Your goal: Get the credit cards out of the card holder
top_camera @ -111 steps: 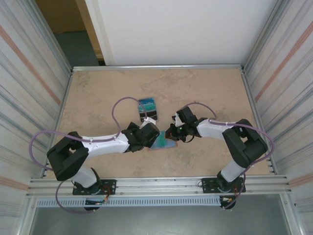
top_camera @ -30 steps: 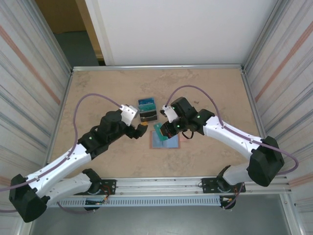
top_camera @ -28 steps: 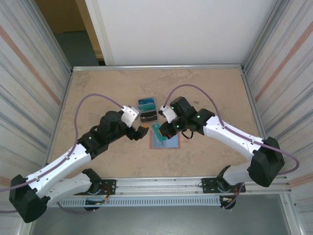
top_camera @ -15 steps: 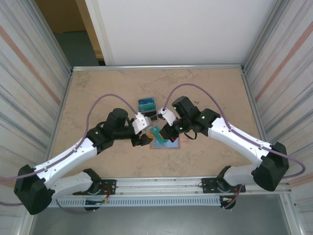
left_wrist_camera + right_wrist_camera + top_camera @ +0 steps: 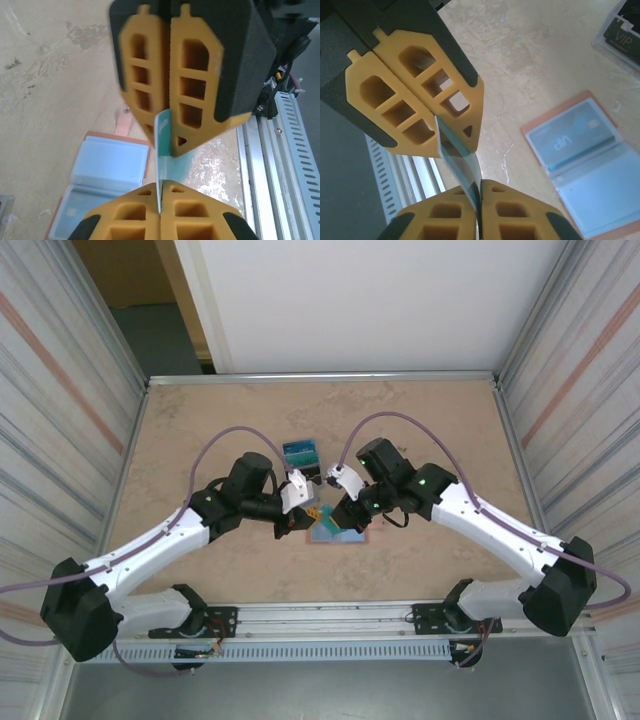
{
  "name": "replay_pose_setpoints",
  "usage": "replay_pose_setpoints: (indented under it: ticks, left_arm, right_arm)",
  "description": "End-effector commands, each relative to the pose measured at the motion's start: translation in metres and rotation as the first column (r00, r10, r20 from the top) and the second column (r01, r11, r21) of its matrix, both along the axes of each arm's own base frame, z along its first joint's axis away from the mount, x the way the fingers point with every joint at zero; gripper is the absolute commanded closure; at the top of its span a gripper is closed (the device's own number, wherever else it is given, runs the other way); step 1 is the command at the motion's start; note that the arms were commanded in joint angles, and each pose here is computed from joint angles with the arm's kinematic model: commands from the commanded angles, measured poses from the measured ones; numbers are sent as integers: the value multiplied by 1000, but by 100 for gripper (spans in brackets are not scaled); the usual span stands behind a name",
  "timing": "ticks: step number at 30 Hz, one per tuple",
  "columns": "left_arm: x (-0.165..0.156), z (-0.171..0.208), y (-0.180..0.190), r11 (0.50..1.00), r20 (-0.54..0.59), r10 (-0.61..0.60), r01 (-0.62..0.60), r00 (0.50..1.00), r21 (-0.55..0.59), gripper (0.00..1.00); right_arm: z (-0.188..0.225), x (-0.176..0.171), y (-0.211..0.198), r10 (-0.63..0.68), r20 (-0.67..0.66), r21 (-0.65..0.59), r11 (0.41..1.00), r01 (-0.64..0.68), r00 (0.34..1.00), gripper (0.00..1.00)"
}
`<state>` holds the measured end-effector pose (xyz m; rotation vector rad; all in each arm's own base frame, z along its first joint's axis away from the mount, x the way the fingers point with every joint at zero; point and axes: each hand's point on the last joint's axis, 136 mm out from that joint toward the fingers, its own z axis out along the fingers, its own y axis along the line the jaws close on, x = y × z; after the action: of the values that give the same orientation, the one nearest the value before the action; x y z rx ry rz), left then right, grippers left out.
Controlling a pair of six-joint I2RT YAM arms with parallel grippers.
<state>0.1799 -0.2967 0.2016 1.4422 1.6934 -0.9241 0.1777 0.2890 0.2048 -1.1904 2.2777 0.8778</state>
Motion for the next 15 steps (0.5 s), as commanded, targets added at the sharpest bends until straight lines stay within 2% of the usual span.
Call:
replay_pose_setpoints:
  ticks: [1, 6, 7, 12, 15]
  left_arm:
    - [1, 22, -3, 998, 48, -4, 7, 999, -62, 100]
    - [4, 35, 5, 989, 77, 86, -76, 993, -125, 100]
    - [5, 38, 9, 984, 80, 117, -105, 990, -143, 100]
    - [7, 66, 24, 920, 54, 257, -227, 965, -320, 100]
    - [3, 79, 31, 870, 0, 295, -269, 955, -414, 100]
  right_arm:
    - [24, 7, -2, -41, 76, 89, 995, 35, 996, 79]
    - [47, 20, -22, -185, 127, 229, 961, 153, 974, 49]
    - [51, 22, -27, -219, 131, 266, 947, 178, 967, 45]
    - [76, 25, -50, -391, 120, 502, 817, 284, 912, 32]
    - [82, 19, -53, -409, 75, 608, 742, 283, 910, 30]
